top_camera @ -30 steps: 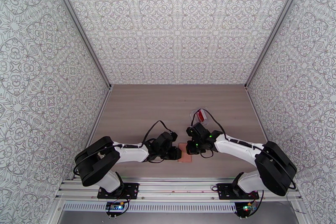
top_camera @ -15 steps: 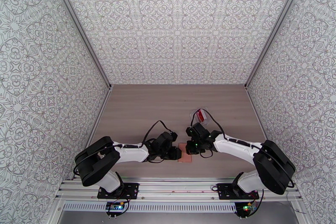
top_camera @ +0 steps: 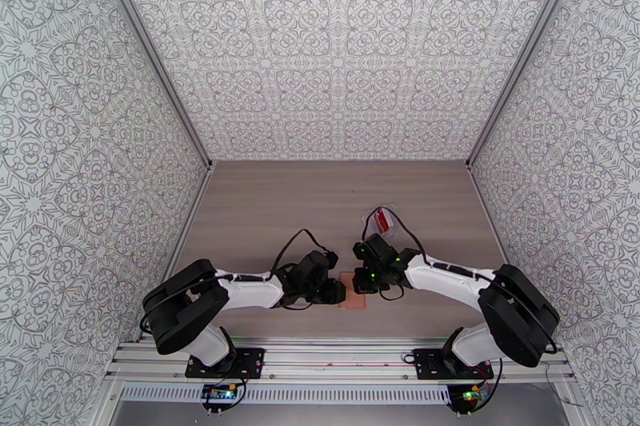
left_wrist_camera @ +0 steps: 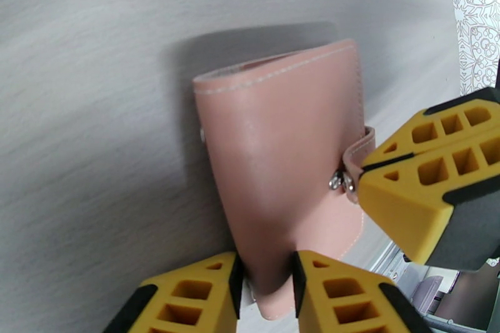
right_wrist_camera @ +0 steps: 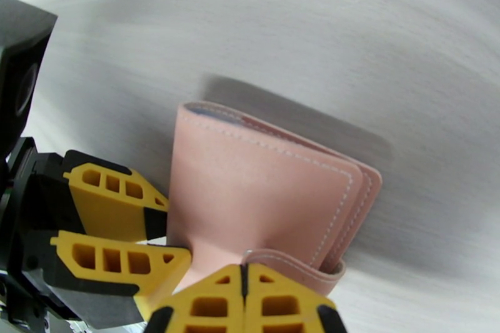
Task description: Put the credit cards into the card holder
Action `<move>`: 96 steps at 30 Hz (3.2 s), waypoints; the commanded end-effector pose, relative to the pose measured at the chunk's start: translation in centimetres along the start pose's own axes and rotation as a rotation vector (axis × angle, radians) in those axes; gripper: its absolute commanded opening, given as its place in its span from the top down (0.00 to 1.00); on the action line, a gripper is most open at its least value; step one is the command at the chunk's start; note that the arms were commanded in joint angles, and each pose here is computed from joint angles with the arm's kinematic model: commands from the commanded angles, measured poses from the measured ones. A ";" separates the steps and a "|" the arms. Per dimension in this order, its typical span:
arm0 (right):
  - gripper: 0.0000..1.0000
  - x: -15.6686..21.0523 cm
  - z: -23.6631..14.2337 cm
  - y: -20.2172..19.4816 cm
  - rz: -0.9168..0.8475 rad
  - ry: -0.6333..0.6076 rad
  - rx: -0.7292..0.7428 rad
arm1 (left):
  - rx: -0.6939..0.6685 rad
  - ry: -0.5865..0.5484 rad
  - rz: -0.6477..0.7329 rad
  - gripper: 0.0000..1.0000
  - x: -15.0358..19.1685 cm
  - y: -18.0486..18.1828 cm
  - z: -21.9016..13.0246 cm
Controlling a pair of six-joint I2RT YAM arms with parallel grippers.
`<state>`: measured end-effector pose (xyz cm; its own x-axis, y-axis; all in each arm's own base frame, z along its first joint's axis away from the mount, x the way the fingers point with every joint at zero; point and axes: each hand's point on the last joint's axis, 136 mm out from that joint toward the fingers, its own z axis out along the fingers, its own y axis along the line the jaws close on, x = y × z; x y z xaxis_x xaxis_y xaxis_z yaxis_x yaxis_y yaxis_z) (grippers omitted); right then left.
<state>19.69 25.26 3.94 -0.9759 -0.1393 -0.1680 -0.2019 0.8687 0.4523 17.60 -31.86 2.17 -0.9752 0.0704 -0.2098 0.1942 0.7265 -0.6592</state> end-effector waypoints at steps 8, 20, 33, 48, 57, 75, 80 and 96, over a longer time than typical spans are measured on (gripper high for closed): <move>1.00 -0.1 0.6 0.3 -0.007 0.003 0.020 | -0.031 0.019 0.021 0.68 0.6 0.6 0.7; 1.00 0.3 1.2 0.0 -0.017 0.025 0.052 | -0.033 0.021 0.022 0.68 0.6 0.6 0.7; 1.00 1.0 1.6 -0.3 -0.033 0.058 0.101 | -0.033 0.021 0.027 0.69 0.5 0.4 0.6; 1.00 1.3 1.8 -0.4 -0.049 0.078 0.136 | -0.033 0.020 0.028 0.69 0.4 0.3 0.6; 1.00 1.8 2.6 -0.4 -0.057 0.098 0.159 | -0.031 0.018 0.027 0.69 0.5 0.4 0.6; 1.00 2.0 2.6 -1.0 -0.066 0.107 0.218 | -0.032 0.016 0.022 0.69 0.6 0.6 0.6; 1.00 1.1 1.7 -0.1 -0.069 0.055 0.192 | -0.034 0.011 0.020 0.69 0.6 0.6 0.5; 1.00 0.4 -0.1 1.5 -0.072 0.001 0.127 | -0.030 -0.047 0.011 0.63 -0.2 0.5 -0.9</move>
<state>19.45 26.07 4.60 -0.9580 -0.2041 -0.2017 -0.2598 0.9153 0.3079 17.61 -31.68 2.41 -0.9738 0.0649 -0.2179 0.1954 0.7288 -0.6562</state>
